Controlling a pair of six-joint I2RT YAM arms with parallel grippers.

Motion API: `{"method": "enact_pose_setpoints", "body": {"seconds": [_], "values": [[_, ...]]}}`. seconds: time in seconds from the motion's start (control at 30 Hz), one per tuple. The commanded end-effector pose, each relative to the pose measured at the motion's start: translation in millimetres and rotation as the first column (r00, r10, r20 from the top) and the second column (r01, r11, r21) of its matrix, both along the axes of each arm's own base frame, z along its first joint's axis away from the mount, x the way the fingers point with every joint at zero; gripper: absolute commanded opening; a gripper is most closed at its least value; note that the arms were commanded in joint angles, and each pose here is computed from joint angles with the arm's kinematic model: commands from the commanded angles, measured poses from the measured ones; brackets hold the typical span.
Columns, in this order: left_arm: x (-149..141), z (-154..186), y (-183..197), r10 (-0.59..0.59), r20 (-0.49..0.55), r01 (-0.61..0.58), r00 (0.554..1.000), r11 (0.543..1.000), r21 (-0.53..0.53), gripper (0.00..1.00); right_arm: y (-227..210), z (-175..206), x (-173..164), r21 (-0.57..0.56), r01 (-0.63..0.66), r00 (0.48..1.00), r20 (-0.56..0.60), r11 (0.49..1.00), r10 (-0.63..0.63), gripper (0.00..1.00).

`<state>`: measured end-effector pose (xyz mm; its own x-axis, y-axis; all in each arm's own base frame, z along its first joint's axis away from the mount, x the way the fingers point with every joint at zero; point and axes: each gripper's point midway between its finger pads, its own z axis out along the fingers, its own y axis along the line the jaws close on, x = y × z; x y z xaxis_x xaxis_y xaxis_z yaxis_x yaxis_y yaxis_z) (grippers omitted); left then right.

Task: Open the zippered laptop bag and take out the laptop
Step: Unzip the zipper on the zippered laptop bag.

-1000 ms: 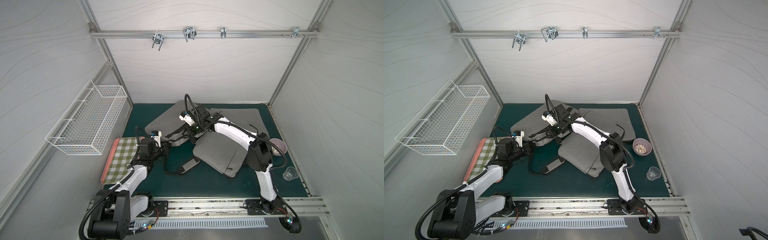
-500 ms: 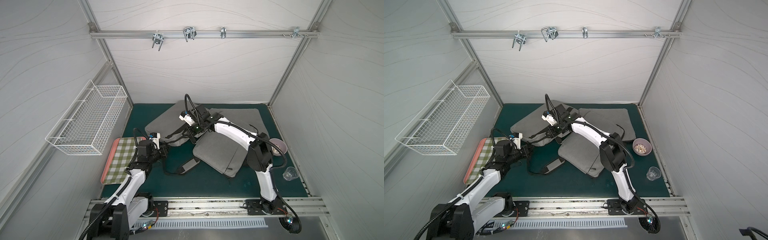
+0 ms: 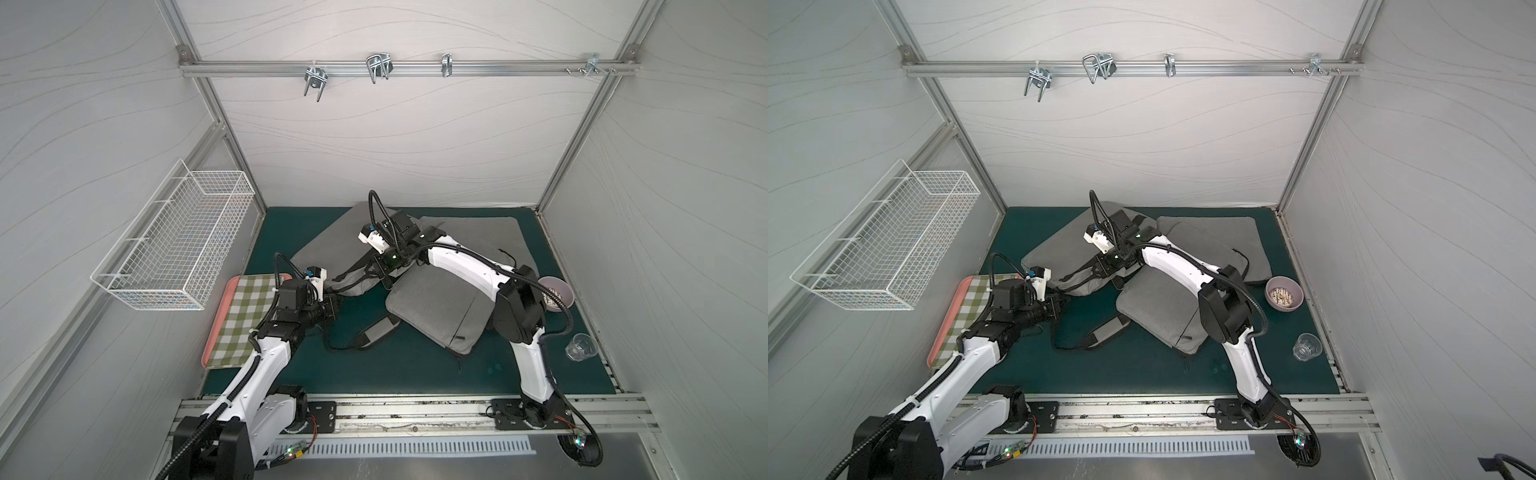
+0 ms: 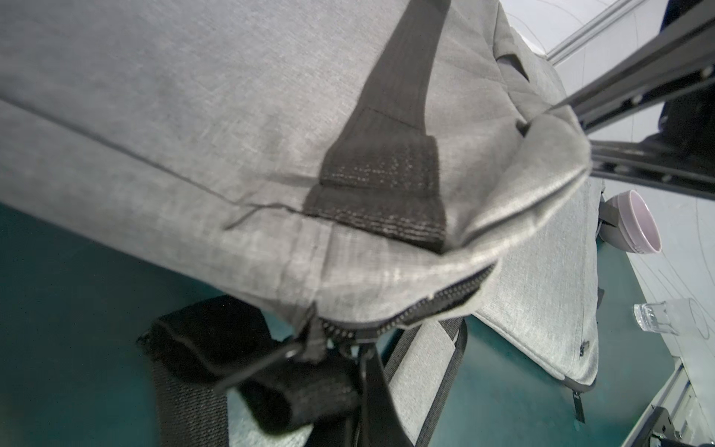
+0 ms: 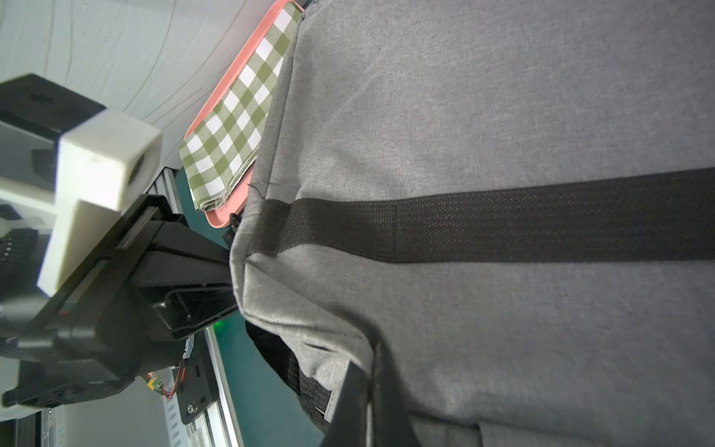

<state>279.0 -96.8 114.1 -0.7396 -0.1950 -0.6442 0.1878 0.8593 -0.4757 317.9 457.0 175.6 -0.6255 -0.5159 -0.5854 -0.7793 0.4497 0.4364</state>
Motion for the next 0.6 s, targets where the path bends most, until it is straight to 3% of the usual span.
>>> {"method": "enact_pose_setpoints", "body": {"seconds": [0.0,0.27,0.57], "values": [[-1,24,-20,-0.104,0.051,0.103,0.993,0.995,0.014,0.04,6,16,23,0.051,0.053,0.995,0.087,0.997,-0.058,0.00],[-8,38,-28,-0.111,0.025,0.112,0.993,0.993,-0.037,0.06,4,-2,20,0.013,0.067,0.993,0.096,0.998,-0.068,0.00],[-20,28,-43,-0.169,-0.061,0.173,0.984,0.984,0.052,0.06,10,-11,12,-0.001,0.058,0.993,0.098,0.998,-0.058,0.00]]}}
